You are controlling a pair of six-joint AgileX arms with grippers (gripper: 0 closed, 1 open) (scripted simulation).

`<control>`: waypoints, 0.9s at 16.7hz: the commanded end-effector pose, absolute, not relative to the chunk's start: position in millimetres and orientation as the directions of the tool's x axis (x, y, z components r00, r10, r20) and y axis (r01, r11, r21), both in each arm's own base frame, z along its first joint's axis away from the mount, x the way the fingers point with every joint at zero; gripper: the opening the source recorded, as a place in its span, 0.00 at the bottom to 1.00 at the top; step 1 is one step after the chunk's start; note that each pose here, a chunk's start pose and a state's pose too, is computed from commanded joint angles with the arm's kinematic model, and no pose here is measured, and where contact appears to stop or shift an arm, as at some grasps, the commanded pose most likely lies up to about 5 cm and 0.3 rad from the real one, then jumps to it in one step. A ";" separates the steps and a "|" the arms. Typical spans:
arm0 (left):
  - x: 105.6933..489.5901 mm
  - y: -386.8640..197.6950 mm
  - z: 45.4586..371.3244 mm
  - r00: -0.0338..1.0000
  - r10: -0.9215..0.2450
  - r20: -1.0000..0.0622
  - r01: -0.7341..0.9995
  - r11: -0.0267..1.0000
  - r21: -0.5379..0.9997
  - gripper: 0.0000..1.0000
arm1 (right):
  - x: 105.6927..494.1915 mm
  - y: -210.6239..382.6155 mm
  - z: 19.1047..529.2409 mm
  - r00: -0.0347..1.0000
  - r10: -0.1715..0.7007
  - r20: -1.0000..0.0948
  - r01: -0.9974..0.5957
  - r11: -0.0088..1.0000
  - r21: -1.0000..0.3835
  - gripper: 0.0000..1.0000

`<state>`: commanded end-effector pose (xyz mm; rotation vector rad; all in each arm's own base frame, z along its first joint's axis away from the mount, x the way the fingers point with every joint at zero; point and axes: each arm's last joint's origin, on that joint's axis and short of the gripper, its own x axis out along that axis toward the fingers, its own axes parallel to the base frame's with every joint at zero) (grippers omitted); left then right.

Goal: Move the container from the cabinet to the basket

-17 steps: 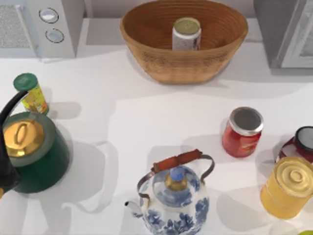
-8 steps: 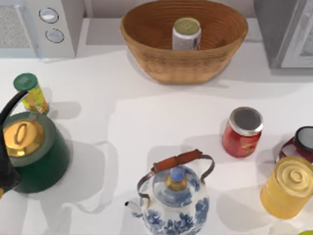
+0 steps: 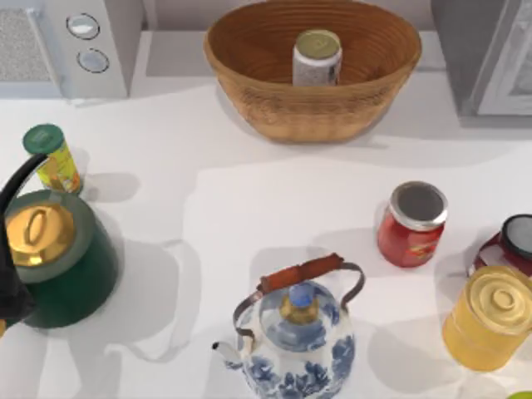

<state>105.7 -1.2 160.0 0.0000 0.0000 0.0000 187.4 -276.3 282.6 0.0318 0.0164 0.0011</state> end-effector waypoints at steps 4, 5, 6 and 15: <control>105.7 -1.2 160.0 1.000 0.000 0.000 0.000 1.000 0.000 1.00 | 187.3 -274.6 374.3 1.000 0.003 -0.029 -0.001 0.999 0.055 1.00; 105.7 -1.2 160.0 1.000 0.000 0.000 0.000 1.000 0.000 1.00 | 184.6 -268.5 396.9 1.000 0.003 -0.031 -0.001 0.998 0.057 1.00; 105.7 -1.2 160.0 1.000 0.000 0.000 0.000 1.000 0.000 1.00 | 181.2 -260.5 418.5 1.000 0.002 -0.031 -0.001 0.998 0.056 1.00; 105.7 -1.2 160.0 1.000 0.000 0.000 0.000 1.000 0.000 1.00 | 154.1 -200.0 510.0 1.000 0.003 -0.003 -0.003 1.000 0.004 1.00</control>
